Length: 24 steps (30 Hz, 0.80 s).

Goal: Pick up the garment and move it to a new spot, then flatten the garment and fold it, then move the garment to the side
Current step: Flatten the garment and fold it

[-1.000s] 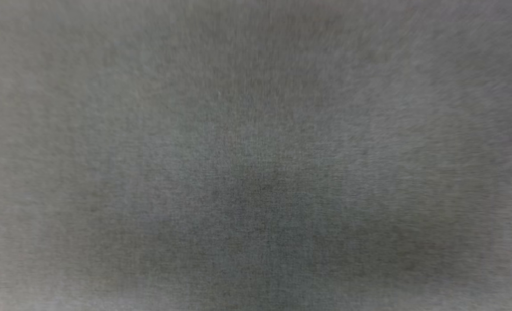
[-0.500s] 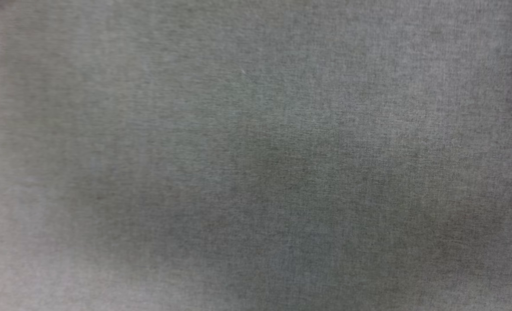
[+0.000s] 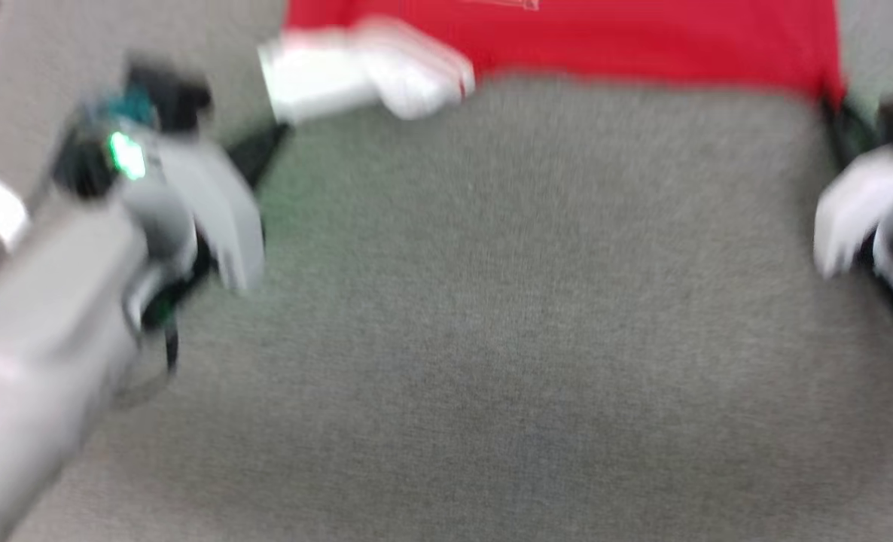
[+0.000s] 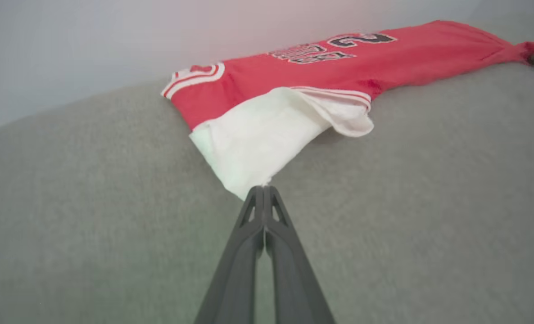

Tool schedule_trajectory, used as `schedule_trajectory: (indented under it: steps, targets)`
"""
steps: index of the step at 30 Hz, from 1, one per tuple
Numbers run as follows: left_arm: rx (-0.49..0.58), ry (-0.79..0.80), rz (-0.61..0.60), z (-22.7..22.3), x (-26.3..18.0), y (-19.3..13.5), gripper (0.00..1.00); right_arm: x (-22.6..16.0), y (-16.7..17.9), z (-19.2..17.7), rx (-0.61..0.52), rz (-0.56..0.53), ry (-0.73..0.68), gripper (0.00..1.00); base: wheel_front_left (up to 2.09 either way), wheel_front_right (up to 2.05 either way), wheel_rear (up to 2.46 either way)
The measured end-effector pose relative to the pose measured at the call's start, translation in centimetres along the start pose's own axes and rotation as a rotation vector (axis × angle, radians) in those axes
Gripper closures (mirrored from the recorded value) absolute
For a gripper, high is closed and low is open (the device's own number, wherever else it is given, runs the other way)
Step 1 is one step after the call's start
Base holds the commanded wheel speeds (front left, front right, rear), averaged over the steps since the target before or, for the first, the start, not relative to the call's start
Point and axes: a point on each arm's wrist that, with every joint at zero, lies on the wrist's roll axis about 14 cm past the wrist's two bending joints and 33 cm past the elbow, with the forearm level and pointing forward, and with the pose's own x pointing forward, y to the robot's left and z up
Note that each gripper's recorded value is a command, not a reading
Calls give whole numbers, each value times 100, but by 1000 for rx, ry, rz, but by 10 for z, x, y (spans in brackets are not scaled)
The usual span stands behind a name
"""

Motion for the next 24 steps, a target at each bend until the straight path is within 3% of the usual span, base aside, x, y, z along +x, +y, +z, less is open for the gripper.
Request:
schedule_trajectory:
  steps: [13, 19, 24]
  targets:
    - [-251, 234, -8, -100, -166, -77, 100, -157, 25, -36, 89, 134, 147, 100, 0, 0, 0]
    - [-379, 301, 27, -132, -213, -108, 100, -219, 53, -63, 169, 194, 255, 100, 0, 0, 0]
    - [-442, 340, 38, -146, -230, -123, 100, -249, 65, -80, 237, 198, 317, 100, 0, 0, 0]
